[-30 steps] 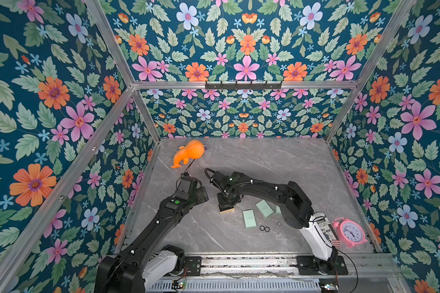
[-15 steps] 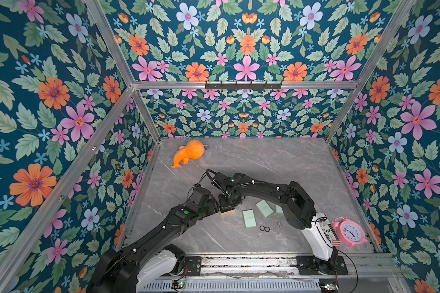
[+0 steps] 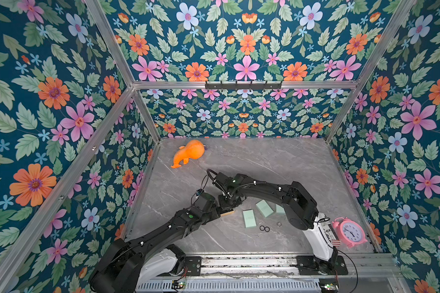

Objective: Take the rings out of the lift-off lid box
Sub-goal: Take out the ring from the jewelry box.

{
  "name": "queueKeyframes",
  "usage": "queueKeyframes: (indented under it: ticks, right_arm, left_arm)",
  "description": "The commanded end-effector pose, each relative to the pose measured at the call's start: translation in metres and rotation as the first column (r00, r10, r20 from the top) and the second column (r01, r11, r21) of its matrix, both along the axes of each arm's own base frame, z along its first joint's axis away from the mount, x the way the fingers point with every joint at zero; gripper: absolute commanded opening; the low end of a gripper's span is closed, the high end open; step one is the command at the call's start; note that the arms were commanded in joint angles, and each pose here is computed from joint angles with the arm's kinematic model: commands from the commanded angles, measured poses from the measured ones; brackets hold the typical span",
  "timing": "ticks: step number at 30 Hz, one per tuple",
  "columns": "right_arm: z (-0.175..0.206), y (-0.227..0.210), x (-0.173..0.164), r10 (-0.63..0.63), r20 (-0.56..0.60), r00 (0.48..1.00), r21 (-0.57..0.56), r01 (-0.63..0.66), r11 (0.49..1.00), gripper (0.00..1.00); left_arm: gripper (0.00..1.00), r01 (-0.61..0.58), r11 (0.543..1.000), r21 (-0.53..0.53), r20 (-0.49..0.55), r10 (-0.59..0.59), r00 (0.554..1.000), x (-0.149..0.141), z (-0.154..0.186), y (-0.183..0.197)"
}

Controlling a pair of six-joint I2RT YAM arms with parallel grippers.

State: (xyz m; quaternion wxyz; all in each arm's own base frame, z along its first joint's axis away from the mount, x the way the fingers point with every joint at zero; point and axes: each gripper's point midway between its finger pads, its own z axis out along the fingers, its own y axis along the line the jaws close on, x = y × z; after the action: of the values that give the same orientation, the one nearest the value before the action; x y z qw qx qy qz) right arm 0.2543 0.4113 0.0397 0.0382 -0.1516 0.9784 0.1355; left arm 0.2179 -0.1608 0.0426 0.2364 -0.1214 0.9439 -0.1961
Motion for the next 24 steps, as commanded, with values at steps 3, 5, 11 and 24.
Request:
queueKeyframes:
  ticks: [3, 5, 11, 24]
  right_arm:
    - [0.006, 0.004, -0.002, 0.004, -0.008, 1.000, 0.030, -0.004, 1.000, 0.07]
    - [0.006, 0.005, -0.003, 0.006, -0.010, 1.000, 0.036, -0.006, 0.999, 0.07]
    - [0.007, 0.009, -0.005, 0.012, -0.019, 1.000, 0.056, -0.011, 0.998, 0.07]
    - [0.009, 0.015, -0.009, 0.021, -0.039, 0.999, 0.099, -0.017, 0.995, 0.07]
  left_arm:
    - [0.53, 0.002, 1.000, -0.020, 0.022, -0.002, 1.000, 0.006, 0.001, -0.006]
    - [0.52, 0.004, 1.000, -0.017, 0.017, -0.003, 1.000, 0.005, -0.002, -0.007]
    - [0.45, 0.013, 1.000, -0.006, 0.006, -0.013, 1.000, 0.005, -0.010, -0.008]
    - [0.36, 0.025, 0.999, 0.021, -0.032, -0.024, 0.999, -0.002, -0.032, -0.004]
